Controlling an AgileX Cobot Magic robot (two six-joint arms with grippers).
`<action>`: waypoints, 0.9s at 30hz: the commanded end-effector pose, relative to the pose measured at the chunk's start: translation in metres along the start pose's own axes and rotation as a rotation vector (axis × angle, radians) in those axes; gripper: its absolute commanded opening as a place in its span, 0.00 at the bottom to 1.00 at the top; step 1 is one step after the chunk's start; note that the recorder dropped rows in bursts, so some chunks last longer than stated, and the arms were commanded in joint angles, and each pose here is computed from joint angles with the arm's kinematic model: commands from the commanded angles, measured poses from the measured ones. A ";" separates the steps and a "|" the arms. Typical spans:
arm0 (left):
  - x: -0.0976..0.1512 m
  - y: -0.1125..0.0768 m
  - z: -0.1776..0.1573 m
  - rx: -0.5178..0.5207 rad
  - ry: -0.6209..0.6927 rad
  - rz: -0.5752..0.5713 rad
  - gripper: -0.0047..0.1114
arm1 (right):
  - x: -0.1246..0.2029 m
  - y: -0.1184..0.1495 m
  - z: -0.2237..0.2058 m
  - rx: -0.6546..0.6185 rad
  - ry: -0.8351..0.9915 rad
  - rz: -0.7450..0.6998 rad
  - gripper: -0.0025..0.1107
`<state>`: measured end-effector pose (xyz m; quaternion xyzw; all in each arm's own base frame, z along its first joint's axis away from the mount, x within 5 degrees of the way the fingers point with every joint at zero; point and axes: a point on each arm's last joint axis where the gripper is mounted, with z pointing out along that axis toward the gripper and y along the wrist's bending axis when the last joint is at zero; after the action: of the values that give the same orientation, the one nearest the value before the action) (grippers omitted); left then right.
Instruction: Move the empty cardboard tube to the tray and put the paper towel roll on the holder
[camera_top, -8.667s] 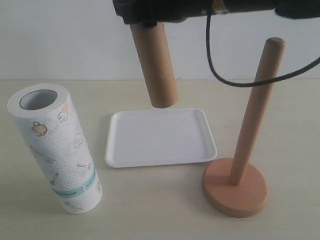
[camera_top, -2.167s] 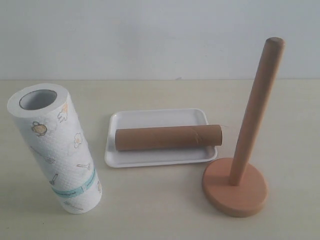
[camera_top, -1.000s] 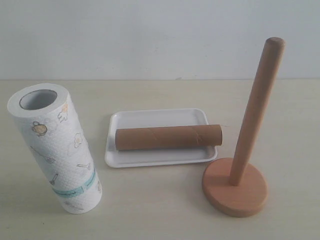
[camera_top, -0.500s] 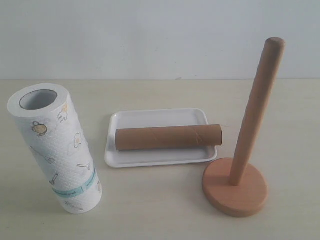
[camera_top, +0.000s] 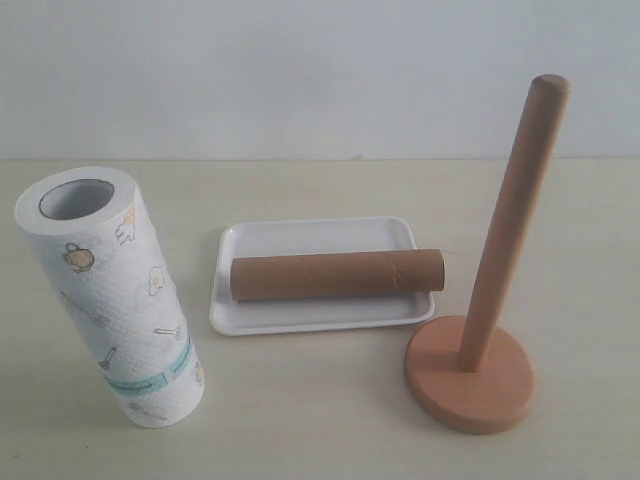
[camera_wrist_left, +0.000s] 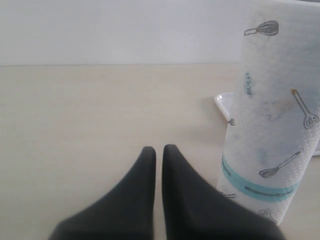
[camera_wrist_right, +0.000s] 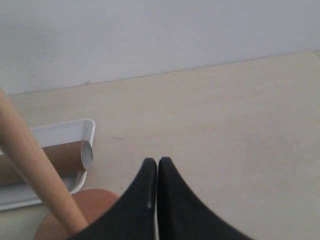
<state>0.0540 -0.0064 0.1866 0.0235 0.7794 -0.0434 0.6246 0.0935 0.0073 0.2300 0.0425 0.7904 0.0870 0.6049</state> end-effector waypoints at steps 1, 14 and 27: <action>0.001 0.000 0.000 0.000 0.000 -0.016 0.08 | 0.006 0.001 -0.007 -0.011 -0.033 -0.037 0.02; 0.001 0.000 0.000 0.000 0.000 -0.016 0.08 | 0.019 -0.008 -0.031 0.111 -0.027 -0.069 0.02; 0.001 0.000 0.000 0.000 0.000 -0.016 0.08 | 0.057 -0.016 -0.027 0.132 0.004 -0.027 0.02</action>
<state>0.0540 -0.0064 0.1866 0.0235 0.7794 -0.0434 0.6246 0.0545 -0.0004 0.1865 0.0666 0.7976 0.0251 0.5990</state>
